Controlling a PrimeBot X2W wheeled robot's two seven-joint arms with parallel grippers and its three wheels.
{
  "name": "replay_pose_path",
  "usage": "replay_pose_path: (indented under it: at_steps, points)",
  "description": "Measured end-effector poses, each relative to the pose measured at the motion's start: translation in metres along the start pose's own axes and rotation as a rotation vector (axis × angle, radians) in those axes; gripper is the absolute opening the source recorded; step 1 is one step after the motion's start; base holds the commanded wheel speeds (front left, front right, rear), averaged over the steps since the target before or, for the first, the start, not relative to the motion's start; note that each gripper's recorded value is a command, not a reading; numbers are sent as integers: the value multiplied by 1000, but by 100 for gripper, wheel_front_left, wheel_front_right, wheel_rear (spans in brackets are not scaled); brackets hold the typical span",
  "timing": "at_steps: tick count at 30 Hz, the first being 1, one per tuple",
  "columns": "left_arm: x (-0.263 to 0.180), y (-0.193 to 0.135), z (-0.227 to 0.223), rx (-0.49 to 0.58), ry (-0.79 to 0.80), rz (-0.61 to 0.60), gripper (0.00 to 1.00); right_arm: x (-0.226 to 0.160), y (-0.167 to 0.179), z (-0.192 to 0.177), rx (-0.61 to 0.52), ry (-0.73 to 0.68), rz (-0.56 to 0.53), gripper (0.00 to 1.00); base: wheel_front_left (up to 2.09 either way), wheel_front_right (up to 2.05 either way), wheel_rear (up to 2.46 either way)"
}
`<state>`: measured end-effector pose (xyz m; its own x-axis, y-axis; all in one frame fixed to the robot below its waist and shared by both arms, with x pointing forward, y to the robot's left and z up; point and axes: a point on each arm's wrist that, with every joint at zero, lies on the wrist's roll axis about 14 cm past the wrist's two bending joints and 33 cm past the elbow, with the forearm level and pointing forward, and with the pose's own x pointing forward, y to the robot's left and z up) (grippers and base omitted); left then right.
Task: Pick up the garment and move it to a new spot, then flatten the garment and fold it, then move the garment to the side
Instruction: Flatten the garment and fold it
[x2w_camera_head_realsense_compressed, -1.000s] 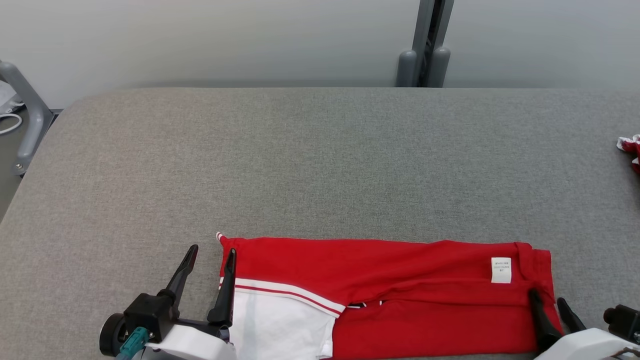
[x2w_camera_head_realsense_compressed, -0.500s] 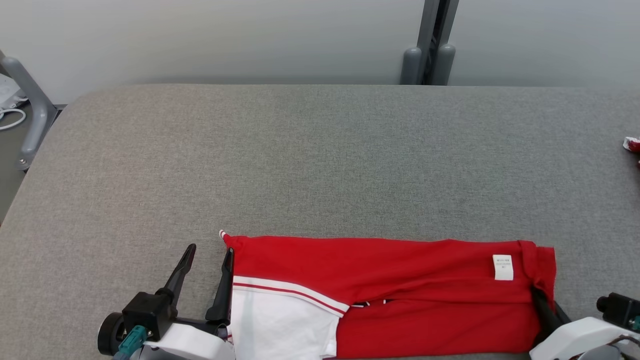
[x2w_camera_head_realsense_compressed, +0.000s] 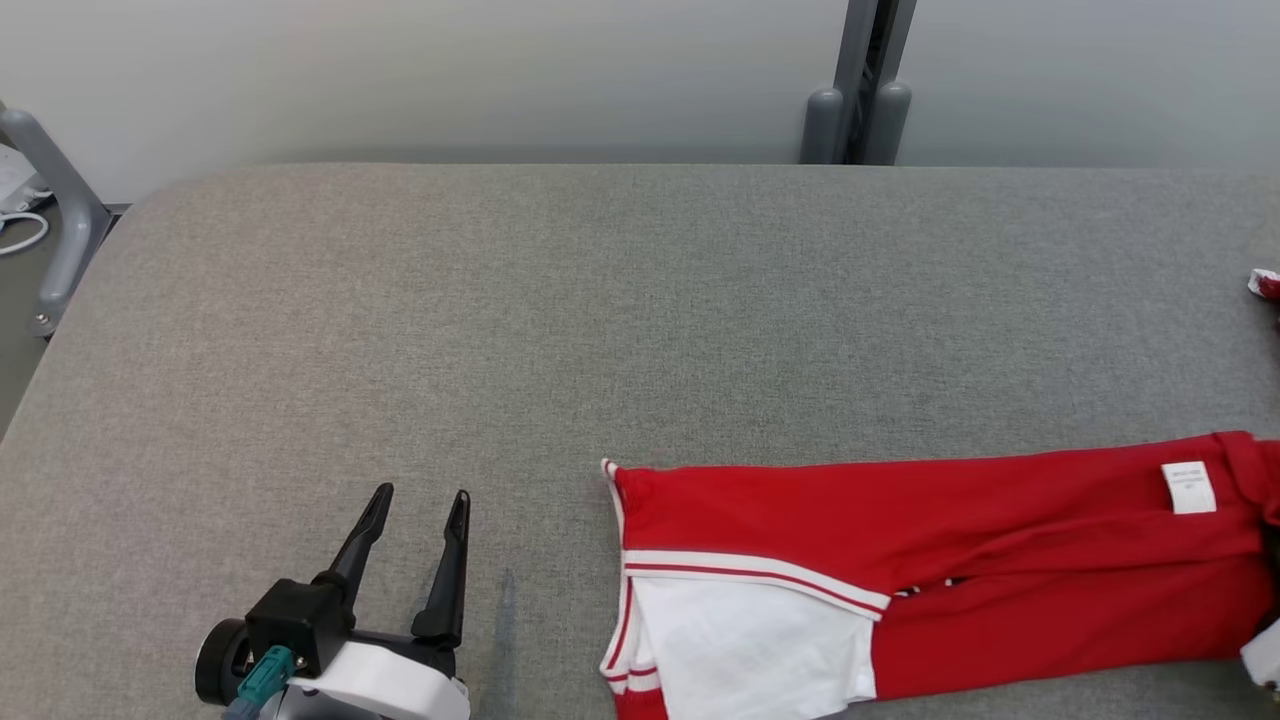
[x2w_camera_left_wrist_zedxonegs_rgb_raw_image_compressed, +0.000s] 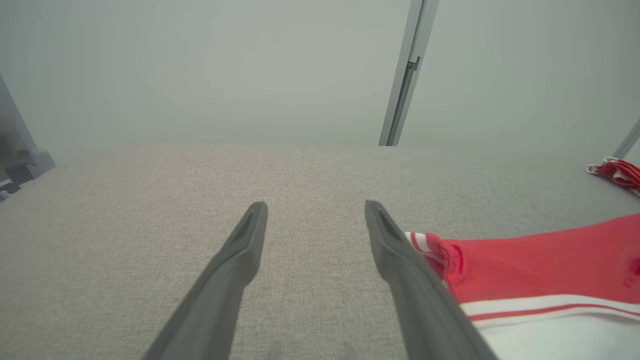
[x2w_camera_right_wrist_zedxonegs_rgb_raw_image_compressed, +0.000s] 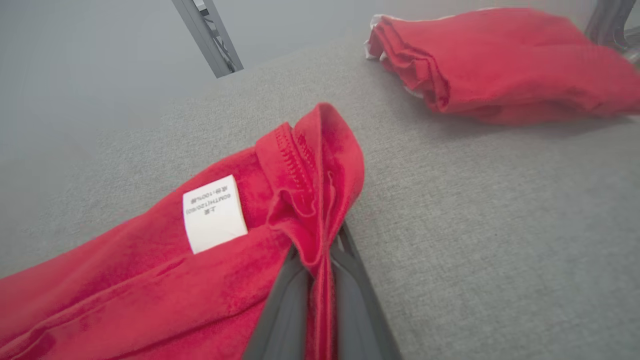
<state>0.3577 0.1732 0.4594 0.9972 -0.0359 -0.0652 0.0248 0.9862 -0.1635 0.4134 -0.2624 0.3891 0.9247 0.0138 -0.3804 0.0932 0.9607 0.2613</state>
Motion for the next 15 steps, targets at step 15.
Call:
replay_pose_path:
  at_steps: [15]
  points:
    - [0, -10, 12, -64, -40, -22, 100, -16, 62, 24, -74, -46, 242, 0, 0, 0, 0]
